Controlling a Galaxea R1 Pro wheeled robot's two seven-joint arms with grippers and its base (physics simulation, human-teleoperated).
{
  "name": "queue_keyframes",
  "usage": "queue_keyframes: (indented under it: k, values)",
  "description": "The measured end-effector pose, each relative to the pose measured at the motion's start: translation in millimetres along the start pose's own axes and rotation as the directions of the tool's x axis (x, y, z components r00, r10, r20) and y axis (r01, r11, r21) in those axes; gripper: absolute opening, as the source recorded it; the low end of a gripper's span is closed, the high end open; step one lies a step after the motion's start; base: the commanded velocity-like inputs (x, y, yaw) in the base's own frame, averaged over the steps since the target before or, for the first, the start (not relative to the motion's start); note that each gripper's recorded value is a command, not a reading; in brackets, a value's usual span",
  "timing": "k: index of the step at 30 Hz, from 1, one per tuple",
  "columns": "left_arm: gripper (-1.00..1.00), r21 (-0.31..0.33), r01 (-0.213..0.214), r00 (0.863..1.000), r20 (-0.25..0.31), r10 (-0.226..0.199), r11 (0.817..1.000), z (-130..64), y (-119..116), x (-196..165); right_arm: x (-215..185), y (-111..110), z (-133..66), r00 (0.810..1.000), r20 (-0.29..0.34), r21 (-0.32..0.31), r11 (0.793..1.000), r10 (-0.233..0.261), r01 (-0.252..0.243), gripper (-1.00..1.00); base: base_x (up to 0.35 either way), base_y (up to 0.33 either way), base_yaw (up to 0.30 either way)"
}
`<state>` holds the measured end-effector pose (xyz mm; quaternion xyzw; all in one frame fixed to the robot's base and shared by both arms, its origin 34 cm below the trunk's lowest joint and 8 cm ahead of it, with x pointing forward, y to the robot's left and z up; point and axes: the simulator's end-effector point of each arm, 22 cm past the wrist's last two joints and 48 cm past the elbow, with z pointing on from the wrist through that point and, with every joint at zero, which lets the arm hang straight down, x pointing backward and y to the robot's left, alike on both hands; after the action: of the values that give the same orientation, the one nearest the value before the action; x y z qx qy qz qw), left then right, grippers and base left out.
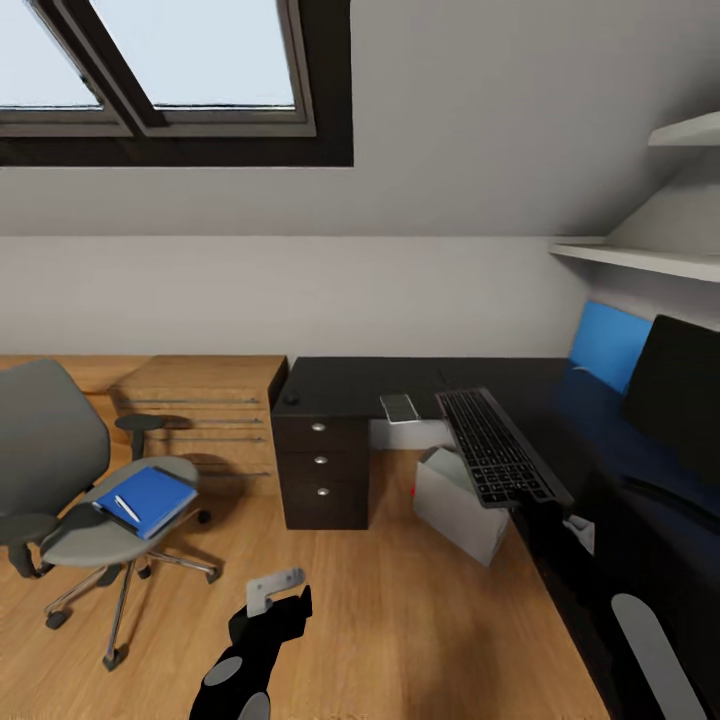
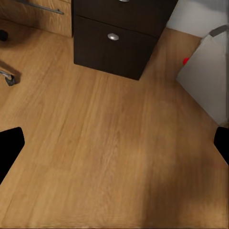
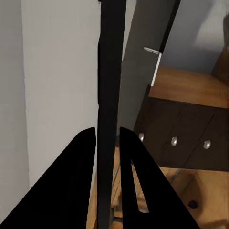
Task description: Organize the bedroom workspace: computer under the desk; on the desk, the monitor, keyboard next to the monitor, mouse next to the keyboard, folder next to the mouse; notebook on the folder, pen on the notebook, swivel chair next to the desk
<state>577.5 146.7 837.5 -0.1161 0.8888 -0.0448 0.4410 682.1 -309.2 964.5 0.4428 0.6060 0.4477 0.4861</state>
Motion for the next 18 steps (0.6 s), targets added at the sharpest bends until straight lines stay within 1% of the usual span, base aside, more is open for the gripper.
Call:
queue_keyframes:
  k: [5, 11, 16, 18]
  values:
    - [1.00, 0.000, 0.000, 1.000, 0.000, 0.000, 1.000, -4.7, -1, -5, -9, -6, -2.5, 1.000, 0.013, 0.024, 1.000, 0.014, -0.015, -1.00, -0.297, -0.232, 0.000]
    - [1.00, 0.001, -0.001, 1.000, -0.001, 0.001, 1.000, -10.3, -3, -11, -10, 2, -4.2, 0.998, 0.013, 0.012, 0.998, 0.065, -0.065, -1.00, -0.297, -0.232, 0.000]
    - [1.00, 0.001, -0.001, 1.000, -0.001, 0.001, 1.000, -14.8, -4, -15, -12, 9, -5.9, 0.997, 0.014, 0.009, 0.997, 0.077, -0.077, -1.00, -0.297, -0.231, 0.000]
    - [1.00, 0.002, -0.001, 1.000, -0.001, 0.001, 1.000, -16.6, -5, -17, -12, 8, -6.4, 0.997, 0.014, 0.017, 0.997, 0.078, -0.078, -1.00, -0.297, -0.231, 0.000]
